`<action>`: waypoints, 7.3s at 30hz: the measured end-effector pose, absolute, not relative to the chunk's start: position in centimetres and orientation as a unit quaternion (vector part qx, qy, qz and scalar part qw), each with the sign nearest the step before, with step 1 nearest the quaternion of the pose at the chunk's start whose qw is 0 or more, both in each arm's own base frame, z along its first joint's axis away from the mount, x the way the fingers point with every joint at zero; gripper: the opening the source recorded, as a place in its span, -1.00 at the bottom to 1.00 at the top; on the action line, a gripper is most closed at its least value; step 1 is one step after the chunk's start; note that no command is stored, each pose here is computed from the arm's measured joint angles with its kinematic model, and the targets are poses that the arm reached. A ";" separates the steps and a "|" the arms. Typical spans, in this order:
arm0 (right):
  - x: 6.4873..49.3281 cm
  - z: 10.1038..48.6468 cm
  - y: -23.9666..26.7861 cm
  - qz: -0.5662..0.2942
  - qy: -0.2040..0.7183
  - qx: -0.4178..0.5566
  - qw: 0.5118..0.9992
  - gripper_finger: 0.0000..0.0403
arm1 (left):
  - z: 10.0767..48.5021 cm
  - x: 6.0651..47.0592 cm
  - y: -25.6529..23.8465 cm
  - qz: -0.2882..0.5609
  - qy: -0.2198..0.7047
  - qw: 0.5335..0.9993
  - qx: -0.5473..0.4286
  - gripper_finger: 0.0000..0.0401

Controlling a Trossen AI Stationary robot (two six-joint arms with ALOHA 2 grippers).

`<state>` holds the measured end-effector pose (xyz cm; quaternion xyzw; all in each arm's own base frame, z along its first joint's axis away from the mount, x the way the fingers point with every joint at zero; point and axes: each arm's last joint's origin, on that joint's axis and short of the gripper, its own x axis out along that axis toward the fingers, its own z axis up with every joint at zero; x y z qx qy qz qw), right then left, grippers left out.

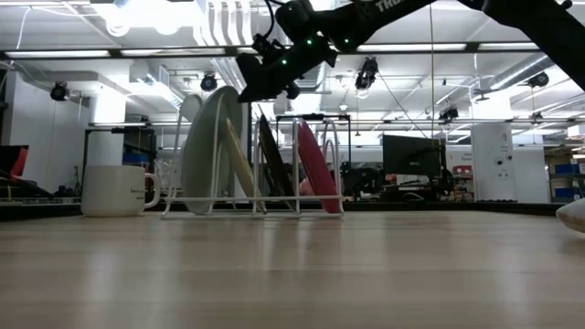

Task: Sort dishes
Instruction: Put the blue plate into the dish rack

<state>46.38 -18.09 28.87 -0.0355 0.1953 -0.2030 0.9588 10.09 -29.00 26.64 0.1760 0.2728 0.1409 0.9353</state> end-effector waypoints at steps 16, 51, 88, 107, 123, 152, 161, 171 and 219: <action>47.3 29.9 -17.2 -0.172 0.124 -0.050 0.976 -1.00 | 26.2 10.1 -28.8 0.146 0.273 0.934 0.178 -1.00; 32.5 36.3 -11.3 -0.183 0.217 -0.110 0.953 -1.00 | 33.3 18.2 -18.1 0.279 0.202 0.871 0.350 -1.00; 26.0 25.8 -9.2 -0.177 0.368 -0.033 0.912 -1.00 | 44.9 25.4 4.8 0.361 0.287 0.886 -0.038 -1.00; 25.1 23.1 -8.8 -0.175 0.402 -0.007 0.899 -1.00 | 43.1 31.0 9.9 0.477 0.420 0.766 -0.100 -0.60; 24.7 22.7 -8.7 -0.183 0.421 0.023 0.888 -1.00 | 41.1 32.8 11.6 0.508 0.446 0.734 -0.076 -0.29; 24.7 22.7 -8.7 -0.184 0.419 0.024 0.889 -1.00 | 36.3 33.2 12.5 0.525 0.509 0.679 -0.072 -0.29; 24.7 22.7 -8.7 -0.183 0.419 0.024 0.889 -1.00 | 35.3 33.2 12.6 0.527 0.524 0.666 -0.061 -0.49; 24.7 22.7 -8.7 -0.184 0.418 0.024 0.889 -1.00 | 36.0 33.2 12.6 0.538 0.505 0.672 -0.065 -0.77; 24.7 22.7 -8.7 -0.183 0.420 0.024 0.889 -1.00 | 39.0 32.1 13.9 0.571 0.446 0.683 -0.090 -0.82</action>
